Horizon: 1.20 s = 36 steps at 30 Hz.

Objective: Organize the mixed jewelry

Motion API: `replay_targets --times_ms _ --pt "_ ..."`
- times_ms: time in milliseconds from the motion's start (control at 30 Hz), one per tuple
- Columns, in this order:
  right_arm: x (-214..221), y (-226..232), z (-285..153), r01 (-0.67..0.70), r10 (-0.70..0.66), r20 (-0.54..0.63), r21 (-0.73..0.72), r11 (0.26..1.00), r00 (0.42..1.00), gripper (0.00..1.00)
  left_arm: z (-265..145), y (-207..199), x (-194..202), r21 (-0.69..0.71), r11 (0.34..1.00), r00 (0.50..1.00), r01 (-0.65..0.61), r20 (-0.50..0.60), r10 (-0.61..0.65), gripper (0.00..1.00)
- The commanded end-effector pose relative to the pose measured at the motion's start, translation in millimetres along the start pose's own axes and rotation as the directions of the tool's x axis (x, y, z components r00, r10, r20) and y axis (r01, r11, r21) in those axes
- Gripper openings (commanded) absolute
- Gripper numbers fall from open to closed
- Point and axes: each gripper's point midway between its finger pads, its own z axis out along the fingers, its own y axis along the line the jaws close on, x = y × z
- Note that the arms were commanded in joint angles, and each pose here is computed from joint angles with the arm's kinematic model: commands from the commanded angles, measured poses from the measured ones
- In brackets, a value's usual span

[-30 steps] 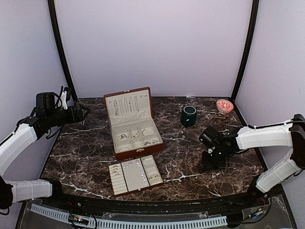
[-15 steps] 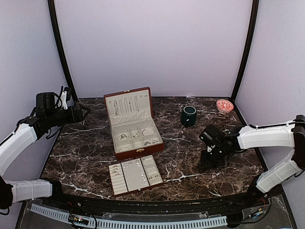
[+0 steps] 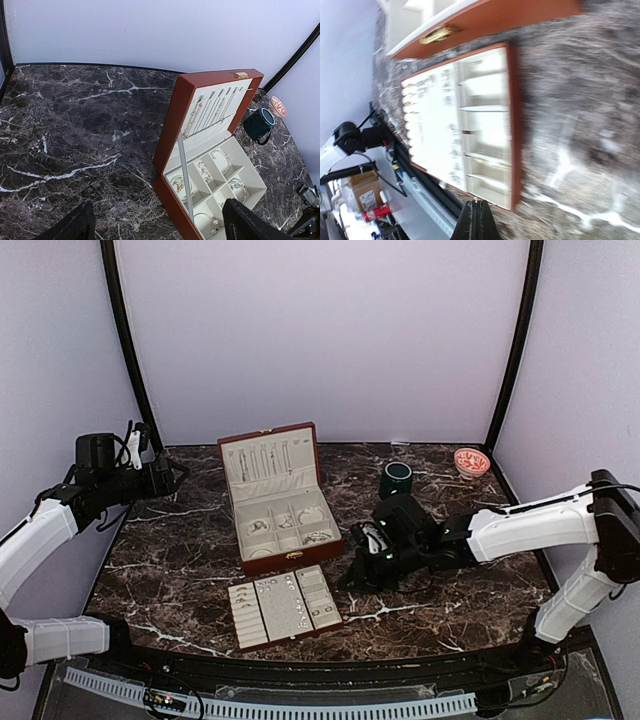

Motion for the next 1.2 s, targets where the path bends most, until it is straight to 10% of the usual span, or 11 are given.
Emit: replay_targets --times_ms 0,1167 --pt "4 72 23 0.043 -0.056 -0.048 -0.244 0.969 0.997 0.0 -1 -5 -1 0.023 1.0 1.0 -0.008 0.014 0.008 0.91" --pt "46 53 97 -0.019 -0.029 -0.232 -0.2 0.98 0.972 0.0 -2 -6 -1 0.028 1.0 1.0 -0.011 0.018 0.01 0.91"
